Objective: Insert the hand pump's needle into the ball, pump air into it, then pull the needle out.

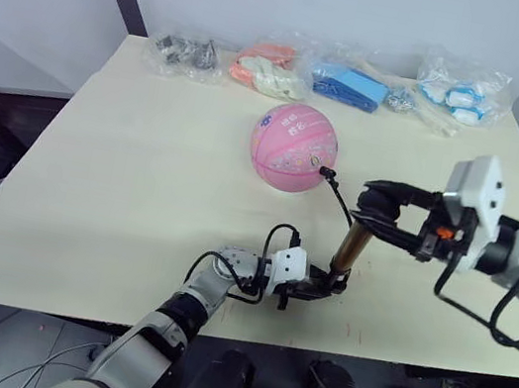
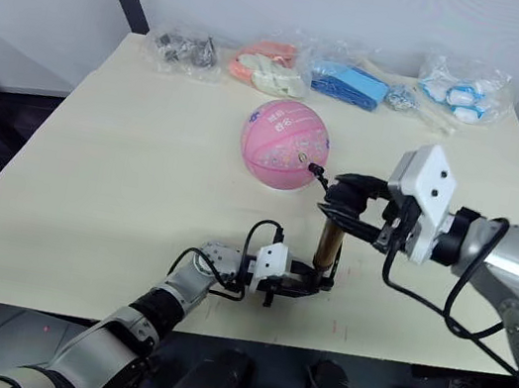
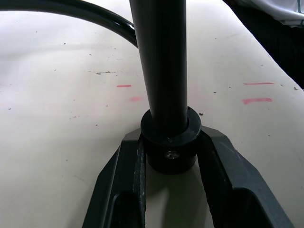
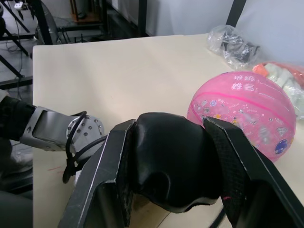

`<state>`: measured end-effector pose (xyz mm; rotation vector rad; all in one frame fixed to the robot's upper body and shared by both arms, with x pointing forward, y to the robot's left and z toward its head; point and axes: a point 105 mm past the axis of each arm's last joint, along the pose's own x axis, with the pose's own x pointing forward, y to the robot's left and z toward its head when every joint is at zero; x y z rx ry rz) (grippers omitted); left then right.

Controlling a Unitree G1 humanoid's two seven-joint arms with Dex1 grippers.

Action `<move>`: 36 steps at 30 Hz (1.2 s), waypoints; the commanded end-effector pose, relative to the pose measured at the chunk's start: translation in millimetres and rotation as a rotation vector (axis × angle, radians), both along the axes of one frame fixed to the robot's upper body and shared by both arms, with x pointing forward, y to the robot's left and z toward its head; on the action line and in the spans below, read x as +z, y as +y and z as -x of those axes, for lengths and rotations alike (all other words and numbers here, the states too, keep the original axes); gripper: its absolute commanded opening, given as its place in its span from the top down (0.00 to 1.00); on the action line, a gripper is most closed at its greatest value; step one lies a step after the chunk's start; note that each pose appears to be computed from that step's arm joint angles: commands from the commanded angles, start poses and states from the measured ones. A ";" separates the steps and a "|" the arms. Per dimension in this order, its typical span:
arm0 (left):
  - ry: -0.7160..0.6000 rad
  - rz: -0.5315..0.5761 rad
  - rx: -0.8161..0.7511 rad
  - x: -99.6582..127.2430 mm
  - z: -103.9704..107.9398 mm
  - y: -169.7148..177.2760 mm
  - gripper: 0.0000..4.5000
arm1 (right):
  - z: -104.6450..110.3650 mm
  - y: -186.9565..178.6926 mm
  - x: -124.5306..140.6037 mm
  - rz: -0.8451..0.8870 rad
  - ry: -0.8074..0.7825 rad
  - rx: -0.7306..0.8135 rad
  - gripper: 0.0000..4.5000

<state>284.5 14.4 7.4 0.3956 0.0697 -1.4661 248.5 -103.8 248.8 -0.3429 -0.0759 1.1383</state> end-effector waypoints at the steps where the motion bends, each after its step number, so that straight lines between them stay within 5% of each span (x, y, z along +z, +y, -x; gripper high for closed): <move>1: 0.016 -0.033 -0.003 -10.3 4.2 2.8 0.75 | 3.2 -7.6 31.2 -0.027 -0.090 -0.017 0.60; 14: 0.013 -0.036 -0.002 -10.5 3.3 4.1 0.75 | 7.0 -9.1 52.4 -0.022 -0.120 -0.011 0.60; 36: 0.013 -0.038 -0.010 -9.1 4.2 4.9 0.75 | 6.5 8.5 -75.0 0.006 0.006 -0.053 0.60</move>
